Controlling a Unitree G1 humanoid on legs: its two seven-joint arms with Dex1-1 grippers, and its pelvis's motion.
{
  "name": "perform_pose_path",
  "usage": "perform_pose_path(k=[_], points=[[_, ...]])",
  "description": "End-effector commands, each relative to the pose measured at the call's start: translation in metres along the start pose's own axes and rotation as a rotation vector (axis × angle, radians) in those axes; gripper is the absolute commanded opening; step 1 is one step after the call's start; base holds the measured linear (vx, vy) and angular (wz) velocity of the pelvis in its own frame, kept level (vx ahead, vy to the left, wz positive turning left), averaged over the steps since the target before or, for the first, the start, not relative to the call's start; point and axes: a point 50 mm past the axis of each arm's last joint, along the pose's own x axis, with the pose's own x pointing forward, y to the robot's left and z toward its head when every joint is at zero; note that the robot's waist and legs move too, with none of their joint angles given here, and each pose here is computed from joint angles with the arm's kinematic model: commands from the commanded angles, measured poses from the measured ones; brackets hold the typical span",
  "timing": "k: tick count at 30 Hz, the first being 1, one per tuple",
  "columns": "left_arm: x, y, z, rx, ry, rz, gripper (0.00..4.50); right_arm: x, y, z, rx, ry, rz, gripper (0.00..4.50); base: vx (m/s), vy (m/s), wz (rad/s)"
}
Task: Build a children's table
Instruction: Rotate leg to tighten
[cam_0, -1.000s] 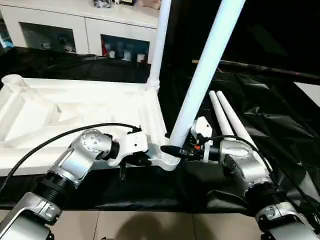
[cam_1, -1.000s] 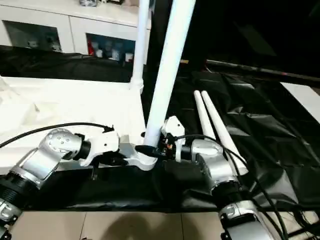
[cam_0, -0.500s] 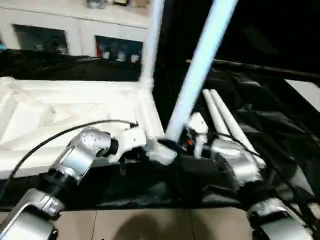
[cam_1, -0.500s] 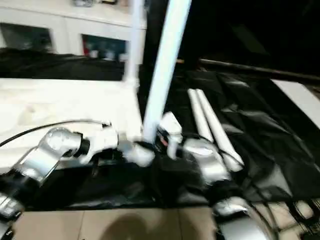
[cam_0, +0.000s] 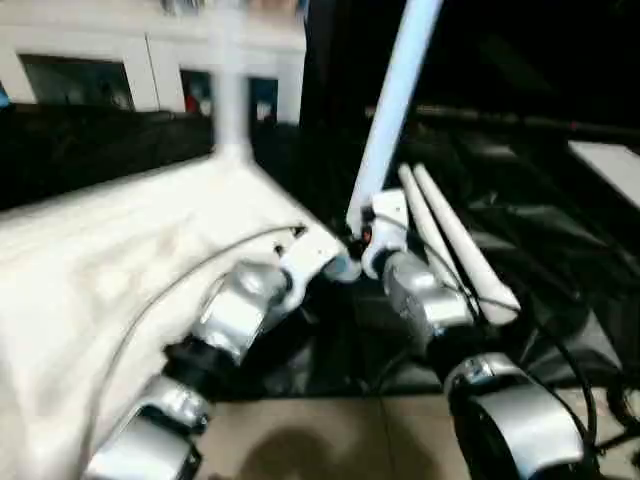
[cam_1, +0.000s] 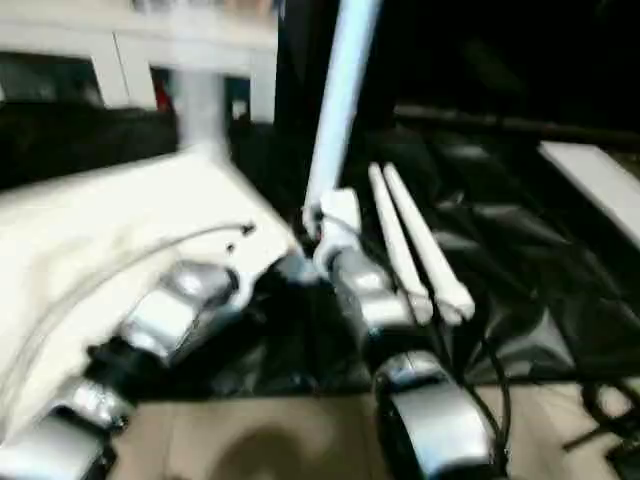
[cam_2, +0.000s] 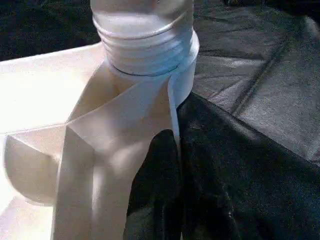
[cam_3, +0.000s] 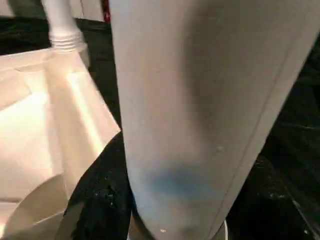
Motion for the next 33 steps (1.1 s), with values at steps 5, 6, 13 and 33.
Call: perform_pose_path(k=[5, 6, 13, 33], points=[[-0.005, 0.007, 0.005, 0.029, -0.013, 0.033, 0.00, -0.016, -0.011, -0.062, 0.025, 0.296, -0.091, 1.91, 0.000, 0.000, 0.00], [-0.006, 0.009, 0.003, 0.030, -0.008, 0.043, 0.00, -0.017, -0.011, -0.062, 0.026, 0.299, -0.090, 1.91, 0.000, 0.000, 0.00], [-0.010, 0.014, 0.001, 0.055, -0.026, 0.032, 0.00, -0.017, -0.011, -0.064, -0.007, 0.319, -0.045, 1.91, 0.000, 0.000, 0.00], [-0.019, 0.025, -0.005, 0.117, -0.051, -0.002, 0.00, -0.006, -0.007, -0.021, -0.093, 0.159, 0.204, 3.36, 0.000, 0.000, 0.00]])
